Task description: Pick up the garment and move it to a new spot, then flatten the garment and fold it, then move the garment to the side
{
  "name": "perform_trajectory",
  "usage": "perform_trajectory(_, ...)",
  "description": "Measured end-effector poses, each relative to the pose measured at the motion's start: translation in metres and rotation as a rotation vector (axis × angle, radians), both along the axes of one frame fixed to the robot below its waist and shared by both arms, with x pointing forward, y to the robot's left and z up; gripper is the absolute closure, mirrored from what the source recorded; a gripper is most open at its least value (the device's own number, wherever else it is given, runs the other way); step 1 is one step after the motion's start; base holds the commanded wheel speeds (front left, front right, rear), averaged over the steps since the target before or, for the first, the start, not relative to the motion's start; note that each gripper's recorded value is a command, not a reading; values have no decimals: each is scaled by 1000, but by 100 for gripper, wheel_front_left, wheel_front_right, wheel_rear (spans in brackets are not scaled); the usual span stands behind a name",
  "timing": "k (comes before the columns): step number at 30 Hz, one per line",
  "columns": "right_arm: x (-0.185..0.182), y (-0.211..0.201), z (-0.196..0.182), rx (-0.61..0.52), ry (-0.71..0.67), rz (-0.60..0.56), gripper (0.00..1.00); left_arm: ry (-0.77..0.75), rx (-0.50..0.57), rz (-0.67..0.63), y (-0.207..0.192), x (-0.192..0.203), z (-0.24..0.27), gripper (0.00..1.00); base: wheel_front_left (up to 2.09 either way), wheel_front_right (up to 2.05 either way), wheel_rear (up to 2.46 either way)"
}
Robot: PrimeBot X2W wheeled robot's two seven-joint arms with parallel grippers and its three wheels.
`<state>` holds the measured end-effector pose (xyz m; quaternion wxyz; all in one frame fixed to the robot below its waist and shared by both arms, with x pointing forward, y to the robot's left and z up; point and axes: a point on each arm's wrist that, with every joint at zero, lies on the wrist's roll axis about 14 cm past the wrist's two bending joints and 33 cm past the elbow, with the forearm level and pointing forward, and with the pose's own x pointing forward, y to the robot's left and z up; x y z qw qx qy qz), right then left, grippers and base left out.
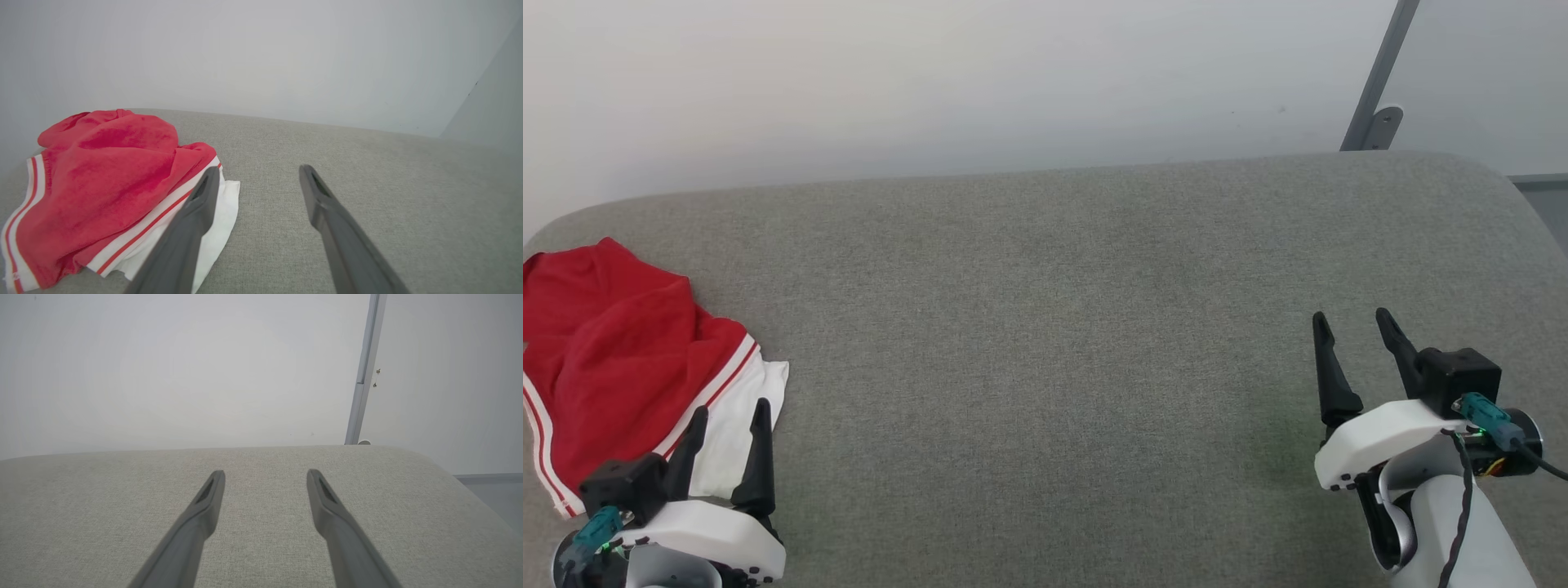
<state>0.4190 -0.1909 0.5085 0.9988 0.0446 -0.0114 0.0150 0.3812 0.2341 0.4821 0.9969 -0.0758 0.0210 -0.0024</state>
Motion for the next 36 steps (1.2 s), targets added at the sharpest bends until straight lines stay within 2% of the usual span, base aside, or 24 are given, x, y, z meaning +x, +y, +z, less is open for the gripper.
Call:
perform_trajectory(14, 4, 2, 4, -56, -23, 8, 0, 0, 32, -3, 3, -4, -3, 0, 0, 0, 0)
perform_trajectory(21, 12, 19, 6, -90, -38, 53, 0, 2, 72, 35, 18, -16, -5, 0, 0, 0, 0)
perform_trajectory(29, 19, 84, 4, -122, -46, 234, 0, 2, 111, 177, 61, -51, -4, 0, 0, 0, 0)
perform_trajectory(34, 19, 129, 4, -88, -52, 349, 0, 23, 99, 304, 89, -90, -11, 0, 0, 0, 0)
perform_trajectory(36, 17, 159, 6, -68, -57, 427, 0, 37, 80, 381, 102, -117, -18, 0, 0, 0, 0)
